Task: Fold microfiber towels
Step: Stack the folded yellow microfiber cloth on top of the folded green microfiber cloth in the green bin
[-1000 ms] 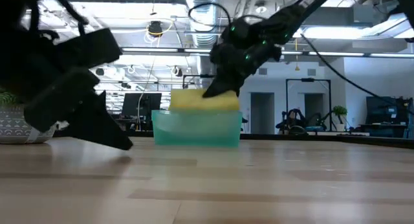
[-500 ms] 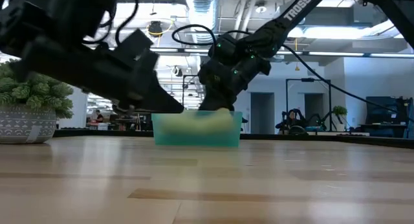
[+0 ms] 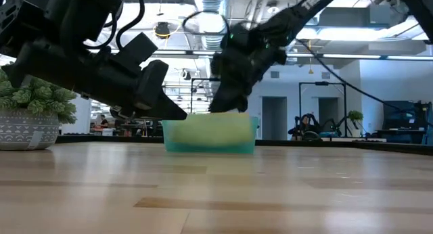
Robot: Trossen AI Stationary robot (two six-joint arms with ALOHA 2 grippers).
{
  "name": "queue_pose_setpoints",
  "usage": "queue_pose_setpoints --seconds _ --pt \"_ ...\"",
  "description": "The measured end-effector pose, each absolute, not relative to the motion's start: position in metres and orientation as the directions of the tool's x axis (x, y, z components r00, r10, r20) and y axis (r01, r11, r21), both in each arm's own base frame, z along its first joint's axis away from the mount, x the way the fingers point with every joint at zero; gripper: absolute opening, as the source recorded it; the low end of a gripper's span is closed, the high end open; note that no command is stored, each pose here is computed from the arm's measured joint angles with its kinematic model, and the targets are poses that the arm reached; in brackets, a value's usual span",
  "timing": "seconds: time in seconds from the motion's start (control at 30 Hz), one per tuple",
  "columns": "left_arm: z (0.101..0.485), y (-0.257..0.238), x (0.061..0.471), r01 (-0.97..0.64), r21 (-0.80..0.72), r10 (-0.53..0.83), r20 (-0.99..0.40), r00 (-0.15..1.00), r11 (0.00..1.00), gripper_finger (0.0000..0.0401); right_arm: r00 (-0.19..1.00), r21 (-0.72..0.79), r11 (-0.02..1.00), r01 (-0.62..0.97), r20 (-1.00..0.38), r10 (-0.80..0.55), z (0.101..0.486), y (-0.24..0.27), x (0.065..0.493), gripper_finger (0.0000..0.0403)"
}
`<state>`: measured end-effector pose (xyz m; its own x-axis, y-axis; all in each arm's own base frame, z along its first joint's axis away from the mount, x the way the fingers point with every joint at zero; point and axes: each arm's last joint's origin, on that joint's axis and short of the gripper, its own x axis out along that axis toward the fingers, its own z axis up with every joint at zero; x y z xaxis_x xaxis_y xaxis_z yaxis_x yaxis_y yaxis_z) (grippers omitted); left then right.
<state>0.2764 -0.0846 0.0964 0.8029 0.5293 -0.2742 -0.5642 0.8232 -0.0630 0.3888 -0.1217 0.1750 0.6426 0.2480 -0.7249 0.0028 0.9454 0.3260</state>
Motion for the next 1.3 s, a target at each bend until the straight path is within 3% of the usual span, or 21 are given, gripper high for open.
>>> queue_pose_setpoints --seconds 0.13,0.27,0.53,0.7,0.9,1.3 --pt "0.096 -0.085 0.276 -0.565 -0.065 0.529 -0.274 0.803 0.823 0.0 0.666 0.307 0.951 0.043 -0.718 0.202 0.198 -0.132 0.379 0.0195" --pt "0.096 -0.085 0.276 -0.567 -0.07 0.53 -0.276 0.802 0.821 0.0 0.687 0.305 0.952 0.019 -0.696 0.209 0.208 -0.133 0.376 0.0189" --pt "0.095 -0.084 0.276 -0.571 -0.065 0.534 -0.282 0.797 0.818 0.0 0.643 0.296 0.939 -0.175 -0.688 0.336 0.176 -0.099 0.4 0.0066" --pt "0.095 -0.084 0.276 -0.572 -0.068 0.534 -0.282 0.797 0.817 0.0 0.636 0.263 0.962 -0.071 -0.731 0.247 0.156 -0.102 0.406 0.0008" --pt "0.095 -0.084 0.276 -0.569 -0.079 0.529 -0.284 0.8 0.818 0.0 0.618 0.255 0.967 0.03 -0.765 0.182 0.144 -0.117 0.404 0.0042" --pt "0.095 -0.085 0.276 -0.562 -0.099 0.517 -0.29 0.805 0.821 0.0 0.664 0.305 0.952 -0.032 -0.705 0.248 0.172 -0.137 0.405 0.0153"
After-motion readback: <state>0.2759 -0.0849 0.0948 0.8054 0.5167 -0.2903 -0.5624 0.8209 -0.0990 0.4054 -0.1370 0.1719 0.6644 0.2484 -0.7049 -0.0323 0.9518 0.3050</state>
